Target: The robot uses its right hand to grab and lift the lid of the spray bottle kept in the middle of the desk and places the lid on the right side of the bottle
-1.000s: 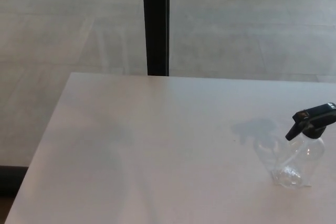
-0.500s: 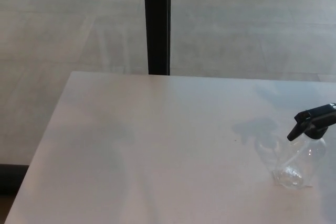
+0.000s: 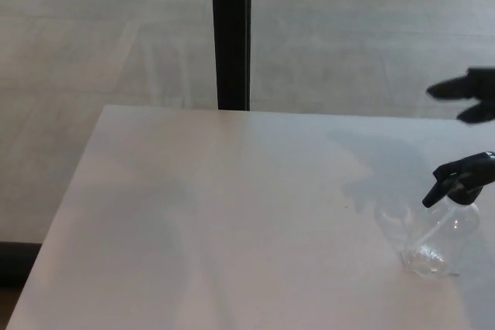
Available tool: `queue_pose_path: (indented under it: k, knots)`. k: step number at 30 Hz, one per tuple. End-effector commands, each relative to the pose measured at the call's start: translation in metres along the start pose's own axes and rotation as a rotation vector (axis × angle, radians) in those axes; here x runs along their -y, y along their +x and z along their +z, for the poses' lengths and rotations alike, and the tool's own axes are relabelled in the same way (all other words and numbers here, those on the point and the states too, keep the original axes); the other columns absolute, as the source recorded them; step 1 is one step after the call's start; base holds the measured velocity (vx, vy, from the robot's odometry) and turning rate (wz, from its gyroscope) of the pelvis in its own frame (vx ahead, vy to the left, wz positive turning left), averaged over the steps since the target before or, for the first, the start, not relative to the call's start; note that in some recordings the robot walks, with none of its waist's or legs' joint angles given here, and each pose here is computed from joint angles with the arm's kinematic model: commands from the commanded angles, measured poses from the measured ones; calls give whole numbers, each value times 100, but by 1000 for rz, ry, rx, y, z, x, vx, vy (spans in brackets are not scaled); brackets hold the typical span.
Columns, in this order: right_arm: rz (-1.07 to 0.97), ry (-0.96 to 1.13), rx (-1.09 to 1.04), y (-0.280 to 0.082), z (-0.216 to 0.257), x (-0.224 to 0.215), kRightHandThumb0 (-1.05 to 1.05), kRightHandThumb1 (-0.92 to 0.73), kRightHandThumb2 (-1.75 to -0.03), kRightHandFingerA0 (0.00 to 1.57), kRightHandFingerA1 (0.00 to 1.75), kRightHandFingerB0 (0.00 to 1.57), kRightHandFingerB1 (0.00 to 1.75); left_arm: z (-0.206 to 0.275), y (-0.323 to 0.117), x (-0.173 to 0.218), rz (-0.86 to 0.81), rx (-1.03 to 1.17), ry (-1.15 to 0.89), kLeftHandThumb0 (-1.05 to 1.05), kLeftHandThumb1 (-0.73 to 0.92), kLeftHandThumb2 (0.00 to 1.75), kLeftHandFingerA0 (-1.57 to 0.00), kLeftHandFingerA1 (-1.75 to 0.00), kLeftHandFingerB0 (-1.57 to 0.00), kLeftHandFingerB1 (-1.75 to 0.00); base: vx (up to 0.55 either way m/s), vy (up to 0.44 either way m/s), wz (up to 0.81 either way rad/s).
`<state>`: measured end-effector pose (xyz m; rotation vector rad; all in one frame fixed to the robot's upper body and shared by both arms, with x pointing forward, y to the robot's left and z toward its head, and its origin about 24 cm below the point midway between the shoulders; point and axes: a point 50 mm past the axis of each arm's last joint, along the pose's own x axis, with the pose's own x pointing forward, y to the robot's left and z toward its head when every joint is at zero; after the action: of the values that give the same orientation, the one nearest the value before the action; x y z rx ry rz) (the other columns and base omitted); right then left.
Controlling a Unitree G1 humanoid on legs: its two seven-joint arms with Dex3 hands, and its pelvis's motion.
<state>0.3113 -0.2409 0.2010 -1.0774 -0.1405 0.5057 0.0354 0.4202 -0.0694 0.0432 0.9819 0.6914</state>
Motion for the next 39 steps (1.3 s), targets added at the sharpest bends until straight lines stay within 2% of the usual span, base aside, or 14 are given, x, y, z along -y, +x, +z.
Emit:
queue_pose_path:
  k: [1,6,8,9,10,11,12,18,28,29,30,34,35,39]
  knots:
    - [147,-118,-44,-5,1,-7,-85,-60,-72,34,51,29,35,5,-2,-9,17,24,25,-59,70,61,-62,-58,-51,-44,0,0,0]
    - [185,-248,-33,-6,8,-8,-91,-86,-67,42,46,33,30,5,-2,-9,15,23,24,-58,71,61,-62,-57,-50,-45,0,0,0]
    - [209,-322,-57,-6,11,-8,-99,-72,-86,37,50,27,37,5,-2,-9,25,14,20,-58,70,61,-63,-56,-51,-44,0,0,0]
    - [229,-377,-80,-7,11,-8,-97,-92,-69,36,45,27,32,4,-2,-9,26,17,11,-58,69,61,-63,-55,-50,-44,0,0,0]
    - [247,-414,-113,-7,13,-7,-99,-74,-115,32,54,17,41,5,-2,-10,18,23,20,-58,70,61,-63,-57,-51,-45,0,0,0]
    - [260,-456,-137,-7,15,-7,-98,-91,-68,35,44,26,30,5,-2,-9,22,21,11,-58,69,61,-64,-57,-52,-45,0,0,0]
    - [260,-457,-138,-7,15,-7,-98,-91,-68,35,44,26,30,5,-2,-9,22,21,11,-58,69,61,-64,-57,-52,-45,0,0,0]
    - [109,-599,-115,-3,17,-15,-62,-80,-64,83,99,46,36,4,-3,-10,2,30,18,-57,71,61,-60,-58,-49,-45,0,0,0]
    - [-161,-709,20,0,14,-28,-42,-74,-66,93,159,65,47,1,-2,-8,19,13,18,-57,71,61,-64,-57,-52,-44,0,0,0]
    - [-178,-704,24,0,13,-28,-35,-55,-98,122,132,60,66,1,-2,-8,20,12,24,-57,71,61,-64,-58,-52,-44,0,0,0]
    - [-201,-706,30,1,11,-29,-34,-54,-97,124,133,60,66,0,-3,-8,18,12,16,-58,70,61,-63,-58,-52,-44,0,0,0]
    - [-234,-729,37,0,7,-29,-32,-53,-95,125,134,59,65,-2,-3,-9,16,6,44,-58,72,61,-64,-54,-51,-42,0,0,0]
    - [-241,-732,36,1,7,-29,-27,-71,-61,97,164,65,44,-2,-3,-8,17,4,42,-56,70,61,-66,-54,-53,-43,0,0,0]
    - [-285,-757,51,0,6,-26,-22,-68,-63,92,174,87,59,-1,-2,-7,22,2,20,-57,70,61,-66,-56,-55,-43,0,0,0]
